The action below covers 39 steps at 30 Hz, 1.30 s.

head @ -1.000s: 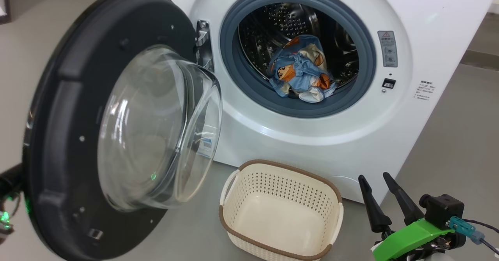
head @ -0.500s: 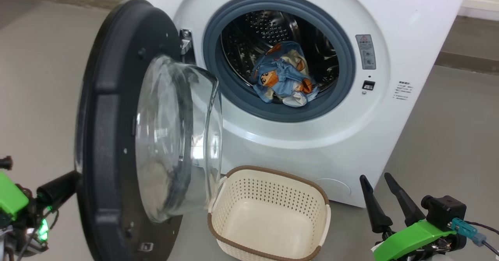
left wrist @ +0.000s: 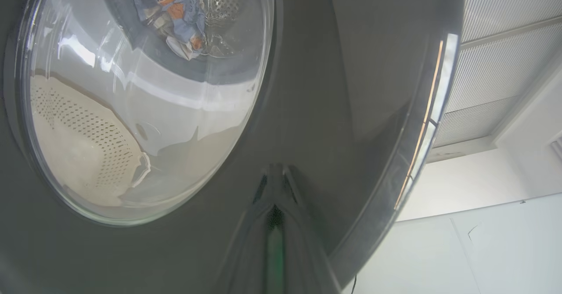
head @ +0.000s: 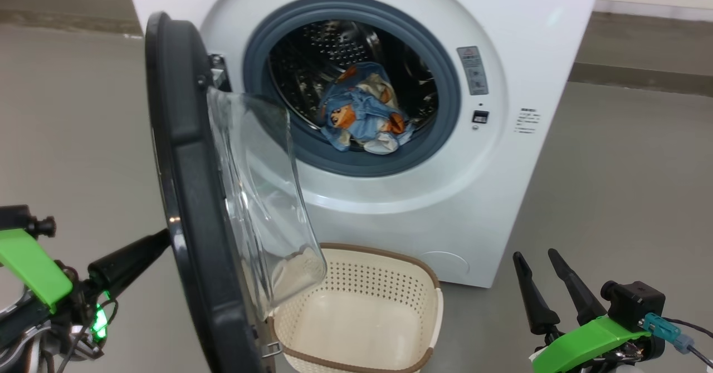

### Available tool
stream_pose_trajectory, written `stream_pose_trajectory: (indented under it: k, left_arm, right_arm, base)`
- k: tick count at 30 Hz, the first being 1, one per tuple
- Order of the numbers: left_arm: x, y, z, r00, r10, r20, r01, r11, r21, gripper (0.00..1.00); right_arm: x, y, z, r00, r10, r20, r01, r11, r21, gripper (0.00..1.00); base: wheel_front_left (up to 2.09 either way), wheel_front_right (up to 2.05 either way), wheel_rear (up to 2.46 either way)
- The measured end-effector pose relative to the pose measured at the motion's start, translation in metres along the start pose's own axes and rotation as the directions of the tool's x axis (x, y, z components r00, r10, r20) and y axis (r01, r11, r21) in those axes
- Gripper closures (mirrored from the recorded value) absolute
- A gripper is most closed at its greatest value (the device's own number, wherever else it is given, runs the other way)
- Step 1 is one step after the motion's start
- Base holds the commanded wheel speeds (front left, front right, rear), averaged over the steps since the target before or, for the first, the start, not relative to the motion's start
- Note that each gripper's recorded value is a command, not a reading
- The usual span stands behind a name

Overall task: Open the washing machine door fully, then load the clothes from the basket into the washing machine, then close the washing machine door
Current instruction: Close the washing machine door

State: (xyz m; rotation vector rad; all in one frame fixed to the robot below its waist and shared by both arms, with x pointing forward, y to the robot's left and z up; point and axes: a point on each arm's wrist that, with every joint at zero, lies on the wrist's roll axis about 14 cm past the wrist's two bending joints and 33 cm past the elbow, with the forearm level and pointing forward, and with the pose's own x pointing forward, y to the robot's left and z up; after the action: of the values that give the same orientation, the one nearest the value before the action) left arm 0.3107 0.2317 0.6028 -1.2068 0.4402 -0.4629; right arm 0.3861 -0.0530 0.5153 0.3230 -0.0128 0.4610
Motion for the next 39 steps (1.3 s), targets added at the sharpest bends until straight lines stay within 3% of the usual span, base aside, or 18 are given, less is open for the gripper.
stream_pose_trajectory:
  k: [23,39]
  left_arm:
    - [0.098,-0.025,-0.033,0.983,-0.119,-0.141,0.112,0.992,-0.057,1.00]
    - [0.098,-0.028,-0.032,0.984,-0.126,-0.122,0.123,0.992,-0.036,1.00]
  right_arm:
    - [-0.055,-0.066,0.009,0.973,-0.227,0.037,0.227,0.974,0.005,0.00]
    - [-0.052,-0.063,0.006,0.976,-0.214,0.025,0.214,0.977,0.004,0.00]
  base:
    - [0.00,0.00,0.00]
    - [0.00,0.00,0.00]
